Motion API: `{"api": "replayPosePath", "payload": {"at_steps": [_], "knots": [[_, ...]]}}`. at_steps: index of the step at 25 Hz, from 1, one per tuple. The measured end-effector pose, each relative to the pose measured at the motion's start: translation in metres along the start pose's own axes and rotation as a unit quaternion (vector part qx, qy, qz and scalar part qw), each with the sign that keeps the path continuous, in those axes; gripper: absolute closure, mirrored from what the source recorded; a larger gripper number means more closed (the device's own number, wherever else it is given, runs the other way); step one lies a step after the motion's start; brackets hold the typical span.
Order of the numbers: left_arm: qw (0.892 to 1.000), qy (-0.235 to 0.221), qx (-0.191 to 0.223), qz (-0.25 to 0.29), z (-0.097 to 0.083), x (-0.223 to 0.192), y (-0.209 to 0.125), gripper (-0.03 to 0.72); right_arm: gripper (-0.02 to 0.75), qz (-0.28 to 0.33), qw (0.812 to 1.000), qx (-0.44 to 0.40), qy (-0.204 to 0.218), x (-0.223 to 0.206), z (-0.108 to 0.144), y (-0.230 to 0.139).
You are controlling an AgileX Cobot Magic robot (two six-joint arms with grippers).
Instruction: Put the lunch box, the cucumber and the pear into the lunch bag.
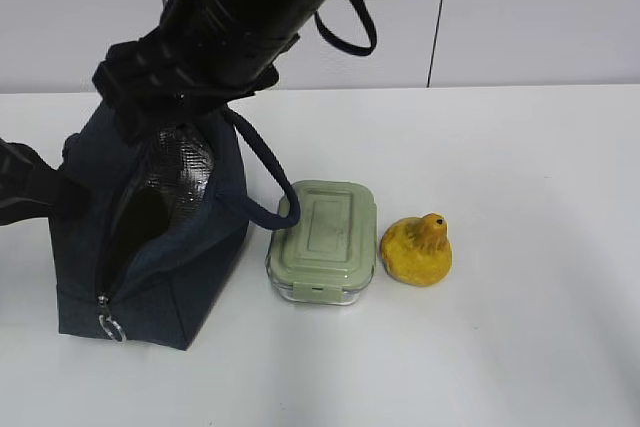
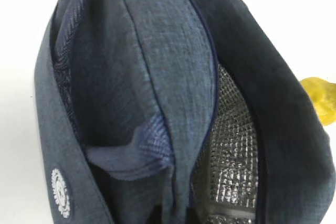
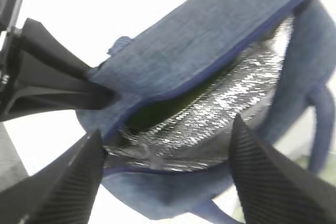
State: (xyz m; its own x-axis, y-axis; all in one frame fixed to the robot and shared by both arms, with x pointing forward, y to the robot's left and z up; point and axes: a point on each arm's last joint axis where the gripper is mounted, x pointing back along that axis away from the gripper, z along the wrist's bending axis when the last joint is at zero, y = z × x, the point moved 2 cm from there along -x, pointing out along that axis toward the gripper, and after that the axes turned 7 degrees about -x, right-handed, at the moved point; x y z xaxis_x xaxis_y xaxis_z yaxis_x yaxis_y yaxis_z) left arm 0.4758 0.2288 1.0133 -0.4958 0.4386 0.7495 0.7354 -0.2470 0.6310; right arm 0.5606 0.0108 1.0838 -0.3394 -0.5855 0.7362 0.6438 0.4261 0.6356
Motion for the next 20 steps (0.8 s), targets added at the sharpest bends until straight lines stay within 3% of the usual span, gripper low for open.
{"api": "replayPosePath", "payload": {"at_steps": [4, 13, 16, 20], "knots": [[1.0, -0.001, 0.0, 0.001, 0.0, 0.0, 0.0, 0.685, 0.159, 0.013, 0.999, -0.003, -0.049, 0.009, -0.016, -0.002], [1.0, 0.0, -0.001, 0.002, 0.0, 0.0, 0.0, 0.685, 0.168, 0.074, 0.985, -0.079, -0.135, 0.029, -0.087, -0.016], [1.0, 0.0, -0.001, 0.002, 0.0, 0.0, 0.0, 0.685, 0.168, 0.114, 0.973, -0.099, -0.172, 0.039, -0.109, -0.027], [1.0, 0.0, -0.002, 0.002, 0.0, 0.0, 0.0, 0.685, 0.168, 0.164, 0.956, -0.098, -0.22, 0.047, -0.121, -0.039]]}}
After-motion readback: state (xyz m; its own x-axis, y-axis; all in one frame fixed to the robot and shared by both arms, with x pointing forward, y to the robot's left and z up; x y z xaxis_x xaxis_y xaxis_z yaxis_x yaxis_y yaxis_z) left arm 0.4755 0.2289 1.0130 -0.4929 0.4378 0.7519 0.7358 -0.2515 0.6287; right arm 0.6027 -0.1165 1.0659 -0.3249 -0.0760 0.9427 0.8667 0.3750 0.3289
